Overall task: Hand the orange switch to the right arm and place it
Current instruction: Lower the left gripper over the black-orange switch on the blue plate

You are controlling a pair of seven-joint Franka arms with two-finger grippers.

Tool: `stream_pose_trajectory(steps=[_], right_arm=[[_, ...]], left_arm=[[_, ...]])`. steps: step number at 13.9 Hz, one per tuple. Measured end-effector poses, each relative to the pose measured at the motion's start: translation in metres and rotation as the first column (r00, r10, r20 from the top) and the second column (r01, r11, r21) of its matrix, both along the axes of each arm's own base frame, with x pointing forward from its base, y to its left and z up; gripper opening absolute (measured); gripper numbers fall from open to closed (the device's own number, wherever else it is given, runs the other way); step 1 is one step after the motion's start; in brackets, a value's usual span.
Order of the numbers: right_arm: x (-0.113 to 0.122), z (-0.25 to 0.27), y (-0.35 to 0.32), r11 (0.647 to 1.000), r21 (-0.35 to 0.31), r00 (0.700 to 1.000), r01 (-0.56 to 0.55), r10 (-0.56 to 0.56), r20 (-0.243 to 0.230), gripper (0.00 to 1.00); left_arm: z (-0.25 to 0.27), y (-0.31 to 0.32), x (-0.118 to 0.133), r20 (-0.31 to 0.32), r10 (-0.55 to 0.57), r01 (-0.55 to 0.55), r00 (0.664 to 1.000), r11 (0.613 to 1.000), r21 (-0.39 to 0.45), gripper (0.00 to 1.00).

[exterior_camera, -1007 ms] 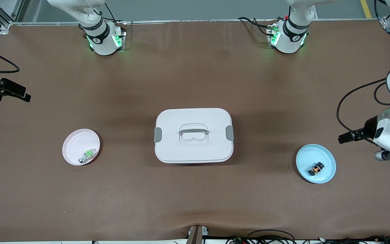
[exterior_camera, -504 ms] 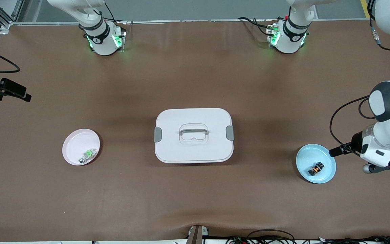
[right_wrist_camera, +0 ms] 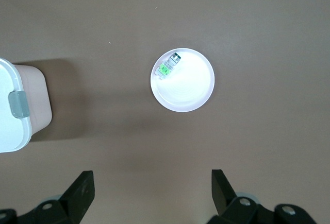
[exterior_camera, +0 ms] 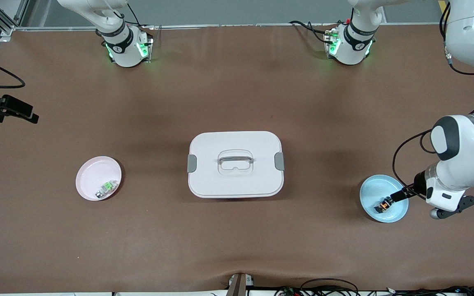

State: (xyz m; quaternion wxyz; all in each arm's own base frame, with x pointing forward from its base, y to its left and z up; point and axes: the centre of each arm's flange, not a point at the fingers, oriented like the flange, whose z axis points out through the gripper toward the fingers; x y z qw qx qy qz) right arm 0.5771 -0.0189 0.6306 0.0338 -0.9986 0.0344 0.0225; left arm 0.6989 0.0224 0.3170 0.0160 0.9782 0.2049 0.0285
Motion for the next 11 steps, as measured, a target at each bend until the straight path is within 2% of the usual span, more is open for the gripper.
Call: stream_pose_trajectory(steps=[11], right_arm=[[0.0, 0.0, 0.001, 1.0, 0.0, 1.0, -0.001, 0.001, 0.0, 1.0]], left_arm=[[-0.062, 0.0, 0.013, 0.067, 0.156, -0.154, 0.986, 0.988, -0.031, 1.0]])
